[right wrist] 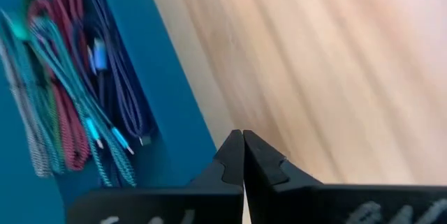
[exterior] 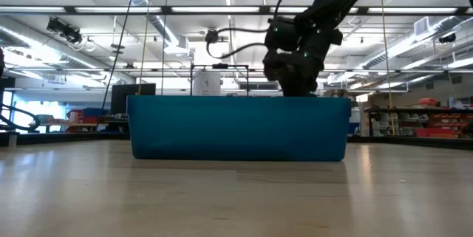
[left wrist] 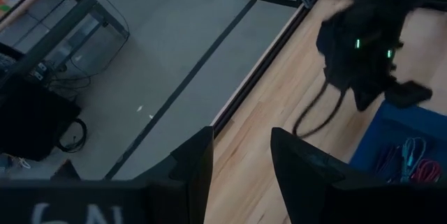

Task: Pick and place USB-C Cables
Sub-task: Adjust the blue bin on the table, then return to Home Position

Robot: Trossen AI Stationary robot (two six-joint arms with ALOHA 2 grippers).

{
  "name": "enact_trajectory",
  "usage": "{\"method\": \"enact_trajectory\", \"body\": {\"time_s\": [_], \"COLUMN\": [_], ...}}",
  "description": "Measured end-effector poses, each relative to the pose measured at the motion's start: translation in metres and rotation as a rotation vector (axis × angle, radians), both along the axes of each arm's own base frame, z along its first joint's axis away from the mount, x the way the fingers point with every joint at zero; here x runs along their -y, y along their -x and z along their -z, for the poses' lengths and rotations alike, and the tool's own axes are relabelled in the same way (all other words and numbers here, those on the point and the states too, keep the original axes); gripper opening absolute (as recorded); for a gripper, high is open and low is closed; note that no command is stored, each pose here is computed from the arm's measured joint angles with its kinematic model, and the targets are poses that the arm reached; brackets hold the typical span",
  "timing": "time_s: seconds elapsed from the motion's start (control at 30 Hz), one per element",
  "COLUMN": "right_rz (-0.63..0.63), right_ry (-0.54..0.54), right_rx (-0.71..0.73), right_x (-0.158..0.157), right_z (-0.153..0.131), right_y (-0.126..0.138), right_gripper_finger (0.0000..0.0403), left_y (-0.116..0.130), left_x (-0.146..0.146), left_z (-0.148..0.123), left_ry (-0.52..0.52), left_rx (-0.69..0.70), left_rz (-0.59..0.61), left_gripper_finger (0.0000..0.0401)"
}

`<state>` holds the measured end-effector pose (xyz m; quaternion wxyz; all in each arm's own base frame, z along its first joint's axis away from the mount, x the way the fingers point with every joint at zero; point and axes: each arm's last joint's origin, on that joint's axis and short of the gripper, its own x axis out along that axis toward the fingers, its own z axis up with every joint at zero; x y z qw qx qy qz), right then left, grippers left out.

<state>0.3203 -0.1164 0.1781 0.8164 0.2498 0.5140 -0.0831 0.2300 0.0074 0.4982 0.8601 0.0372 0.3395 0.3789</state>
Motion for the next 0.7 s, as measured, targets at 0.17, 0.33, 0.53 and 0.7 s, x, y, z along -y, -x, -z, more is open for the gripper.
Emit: {"method": "enact_trajectory", "body": {"time_s": [0.17, 0.33, 0.53, 0.7], "right_rz": [0.025, 0.060, 0.099, 0.132], "right_ry": [0.085, 0.220, 0.400, 0.516], "right_rx": [0.115, 0.325, 0.608, 0.810], "right_x": [-0.002, -0.015, -0.040, -0.063], "right_z": [-0.044, -0.114, -0.190, -0.228], "right_y": [0.013, 0.048, 0.117, 0.179], "right_gripper_finger": [0.0000, 0.0000, 0.0000, 0.0000], "left_y": [0.000, 0.000, 0.004, 0.015], "left_x": [0.003, 0.013, 0.015, 0.014], "left_z": [0.000, 0.000, -0.002, -0.007], "left_ry": [-0.024, -0.051, -0.056, -0.031], "left_rx": [-0.037, -0.071, -0.070, -0.047], "left_rz": [0.047, 0.117, 0.137, 0.161], "left_gripper_finger": [0.0151, 0.0151, 0.0151, 0.0151]}}
